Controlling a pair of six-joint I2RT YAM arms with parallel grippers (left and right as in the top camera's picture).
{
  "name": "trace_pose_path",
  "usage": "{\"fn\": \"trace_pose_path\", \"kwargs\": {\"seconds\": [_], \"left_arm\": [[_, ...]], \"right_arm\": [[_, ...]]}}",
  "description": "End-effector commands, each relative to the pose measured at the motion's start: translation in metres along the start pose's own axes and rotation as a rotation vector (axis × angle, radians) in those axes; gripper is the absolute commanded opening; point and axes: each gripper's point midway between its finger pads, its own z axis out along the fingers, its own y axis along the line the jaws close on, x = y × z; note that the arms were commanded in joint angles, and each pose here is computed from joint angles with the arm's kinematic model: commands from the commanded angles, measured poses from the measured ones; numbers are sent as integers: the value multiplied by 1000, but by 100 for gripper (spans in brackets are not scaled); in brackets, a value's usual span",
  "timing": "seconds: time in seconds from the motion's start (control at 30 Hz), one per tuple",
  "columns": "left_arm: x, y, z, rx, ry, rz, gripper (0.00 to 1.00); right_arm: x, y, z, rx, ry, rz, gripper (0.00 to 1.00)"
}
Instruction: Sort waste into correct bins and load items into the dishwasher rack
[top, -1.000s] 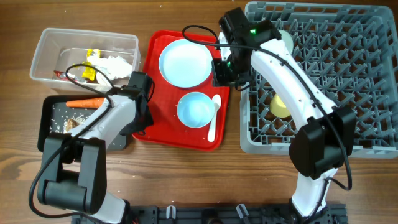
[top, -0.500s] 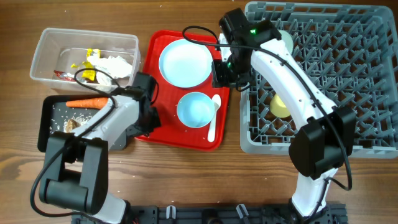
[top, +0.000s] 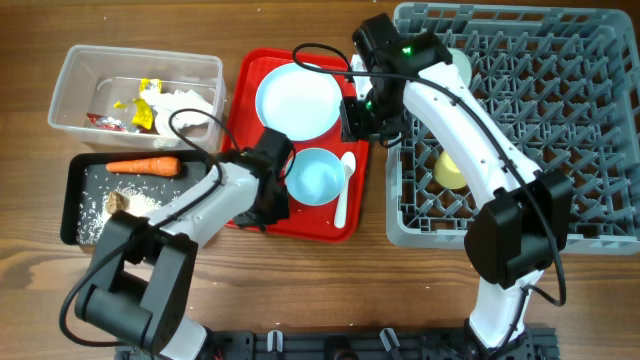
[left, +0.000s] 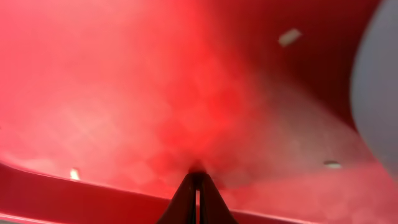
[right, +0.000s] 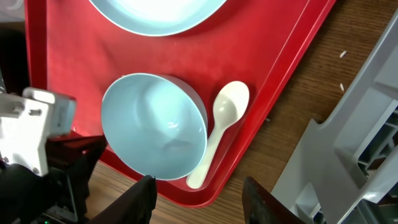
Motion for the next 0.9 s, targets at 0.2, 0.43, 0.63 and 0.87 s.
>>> {"fn": "trace_pose_path", "kwargs": {"seconds": [0.2,0.43,0.63,0.87], "left_arm": [[17,-30,4,66,28,53,4],[23,-51,4,119,24,105,4],[17,-54,-1,131,9,101,4],[25,-85,-9,277,55,127,4]], "right_arm": [[4,-4,-2,24,0,-21,48],[6,-7,-3,42,10,-16,49],[16,-10,-3,52,47,-4,51],[19,-10,-3,55,59,0,52]]}}
